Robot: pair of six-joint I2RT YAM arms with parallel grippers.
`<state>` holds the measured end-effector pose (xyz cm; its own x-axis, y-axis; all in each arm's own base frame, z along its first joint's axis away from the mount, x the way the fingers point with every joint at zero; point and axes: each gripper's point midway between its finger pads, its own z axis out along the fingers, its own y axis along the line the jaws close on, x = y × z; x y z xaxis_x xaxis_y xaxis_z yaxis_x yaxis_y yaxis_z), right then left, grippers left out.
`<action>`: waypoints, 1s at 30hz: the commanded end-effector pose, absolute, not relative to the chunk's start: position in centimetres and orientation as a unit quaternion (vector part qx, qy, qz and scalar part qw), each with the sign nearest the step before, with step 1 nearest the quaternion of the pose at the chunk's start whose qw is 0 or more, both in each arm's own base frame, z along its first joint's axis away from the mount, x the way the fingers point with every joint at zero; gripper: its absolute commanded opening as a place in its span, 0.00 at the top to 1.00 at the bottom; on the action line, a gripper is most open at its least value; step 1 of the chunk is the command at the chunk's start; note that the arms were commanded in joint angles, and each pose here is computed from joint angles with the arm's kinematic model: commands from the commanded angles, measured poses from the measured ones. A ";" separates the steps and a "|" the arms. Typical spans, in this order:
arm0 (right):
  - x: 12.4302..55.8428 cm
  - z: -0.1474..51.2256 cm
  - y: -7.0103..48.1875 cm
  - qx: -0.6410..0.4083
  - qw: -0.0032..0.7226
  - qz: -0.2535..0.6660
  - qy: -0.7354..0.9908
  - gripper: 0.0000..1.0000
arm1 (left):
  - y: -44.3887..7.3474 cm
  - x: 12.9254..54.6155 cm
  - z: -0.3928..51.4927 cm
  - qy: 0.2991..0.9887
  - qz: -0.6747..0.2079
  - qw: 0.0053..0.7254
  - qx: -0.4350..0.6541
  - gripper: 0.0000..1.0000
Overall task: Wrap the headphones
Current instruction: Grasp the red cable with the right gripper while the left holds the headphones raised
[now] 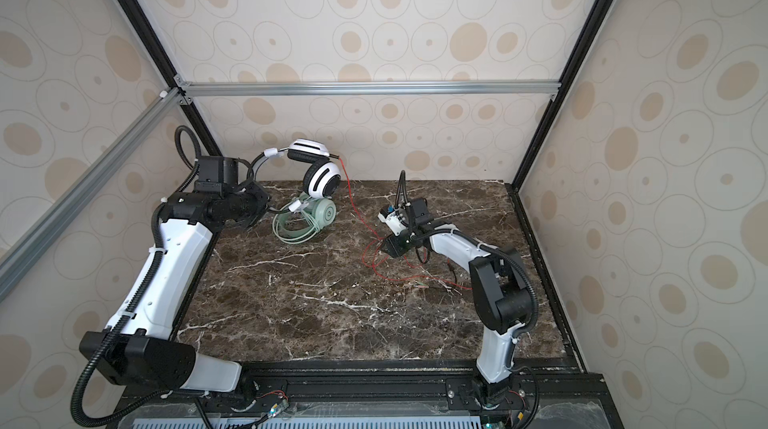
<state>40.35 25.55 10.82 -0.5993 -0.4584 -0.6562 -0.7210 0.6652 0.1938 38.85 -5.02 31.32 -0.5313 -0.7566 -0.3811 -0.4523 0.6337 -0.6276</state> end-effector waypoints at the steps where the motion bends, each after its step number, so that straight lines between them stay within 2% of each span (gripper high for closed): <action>1: 41.2 10.5 25.9 -0.354 0.303 0.214 0.859 0.49 | -5.1 39.1 35.8 0.817 -0.272 0.381 -0.339 1.00; 6: 42.2 10.4 26.0 -0.378 0.342 0.195 0.838 0.38 | -4.6 38.5 37.1 0.807 -0.270 0.400 -0.339 1.00; 14: 43.0 10.1 28.0 -0.432 0.388 0.214 0.786 0.39 | -4.4 38.5 37.2 0.806 -0.270 0.401 -0.340 1.00; 20: 43.2 9.6 29.0 -0.462 0.462 0.218 0.724 0.39 | -4.2 38.4 37.3 0.804 -0.272 0.402 -0.342 1.00; 23: 43.5 9.0 29.0 -0.460 0.452 0.219 0.733 0.48 | -4.0 38.4 37.3 0.804 -0.271 0.402 -0.345 1.00; 26: 42.8 8.4 29.3 -0.470 0.426 0.238 0.735 0.80 | -3.9 38.5 37.1 0.805 -0.270 0.401 -0.345 1.00; 27: 42.4 8.4 29.3 -0.471 0.421 0.242 0.736 0.87 | -3.9 38.6 36.9 0.805 -0.269 0.399 -0.346 1.00; 30: 41.3 9.1 28.9 -0.469 0.432 0.244 0.731 0.96 | -3.8 38.7 36.7 0.806 -0.266 0.399 -0.348 1.00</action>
